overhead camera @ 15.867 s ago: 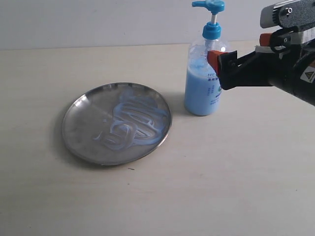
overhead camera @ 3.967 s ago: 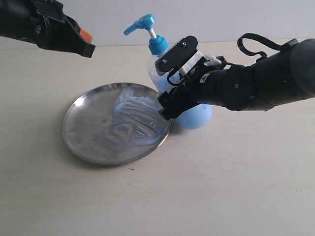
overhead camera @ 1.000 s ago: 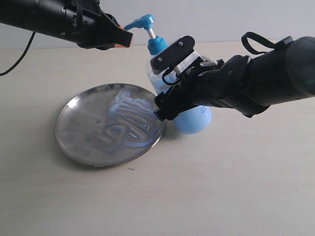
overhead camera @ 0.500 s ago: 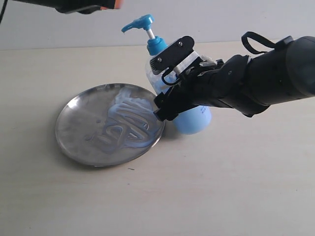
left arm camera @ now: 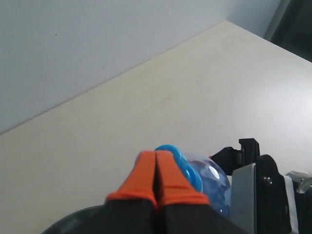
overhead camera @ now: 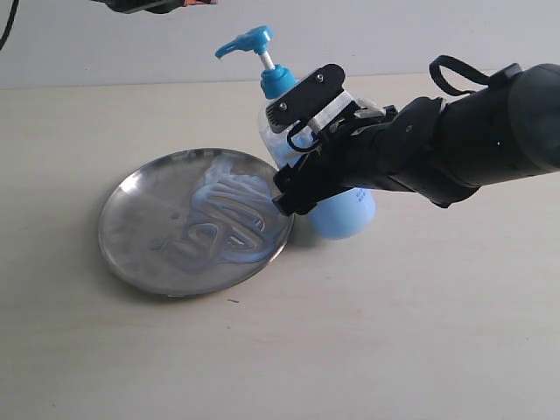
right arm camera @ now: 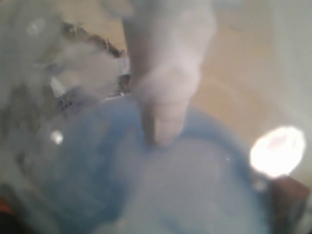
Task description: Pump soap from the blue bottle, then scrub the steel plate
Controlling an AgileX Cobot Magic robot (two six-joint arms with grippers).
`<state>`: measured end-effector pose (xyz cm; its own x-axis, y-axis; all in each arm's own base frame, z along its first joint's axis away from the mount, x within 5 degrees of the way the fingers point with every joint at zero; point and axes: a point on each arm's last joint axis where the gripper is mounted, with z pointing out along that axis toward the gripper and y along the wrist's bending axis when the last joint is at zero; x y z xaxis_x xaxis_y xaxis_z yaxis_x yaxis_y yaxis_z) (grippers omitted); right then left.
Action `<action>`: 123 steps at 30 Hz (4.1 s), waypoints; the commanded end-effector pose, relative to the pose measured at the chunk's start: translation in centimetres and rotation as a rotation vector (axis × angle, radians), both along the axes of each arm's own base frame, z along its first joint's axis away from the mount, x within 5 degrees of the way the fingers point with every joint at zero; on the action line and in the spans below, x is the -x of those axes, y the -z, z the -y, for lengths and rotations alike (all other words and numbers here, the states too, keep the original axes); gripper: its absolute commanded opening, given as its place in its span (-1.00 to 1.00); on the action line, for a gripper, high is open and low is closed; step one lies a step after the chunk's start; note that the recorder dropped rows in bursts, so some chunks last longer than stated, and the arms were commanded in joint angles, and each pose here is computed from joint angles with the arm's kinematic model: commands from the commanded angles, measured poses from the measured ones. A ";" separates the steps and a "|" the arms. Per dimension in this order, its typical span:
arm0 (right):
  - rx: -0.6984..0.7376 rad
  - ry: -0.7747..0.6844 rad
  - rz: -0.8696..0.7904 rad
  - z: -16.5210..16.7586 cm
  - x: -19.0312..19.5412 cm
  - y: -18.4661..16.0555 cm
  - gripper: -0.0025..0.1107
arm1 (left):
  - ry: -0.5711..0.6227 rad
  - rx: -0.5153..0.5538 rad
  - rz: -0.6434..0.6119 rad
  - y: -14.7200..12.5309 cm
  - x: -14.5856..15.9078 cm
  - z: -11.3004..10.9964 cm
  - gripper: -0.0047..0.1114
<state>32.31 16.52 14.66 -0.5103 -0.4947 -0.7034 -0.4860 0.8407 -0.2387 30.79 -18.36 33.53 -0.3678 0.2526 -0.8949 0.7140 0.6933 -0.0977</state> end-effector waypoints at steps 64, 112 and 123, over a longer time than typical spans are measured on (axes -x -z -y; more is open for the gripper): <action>0.003 -0.069 -0.091 -0.4 0.9 1.1 -0.96 | 0.111 -0.028 -0.133 3.9 -4.1 3.2 -0.92; 0.003 -0.068 -0.089 -0.3 0.8 1.1 -0.96 | 0.157 -0.134 -0.193 3.5 -2.8 2.5 -0.92; 0.004 -0.075 -0.095 -0.4 0.9 1.1 -0.96 | 0.152 -0.129 -0.174 3.1 -2.9 2.5 -0.92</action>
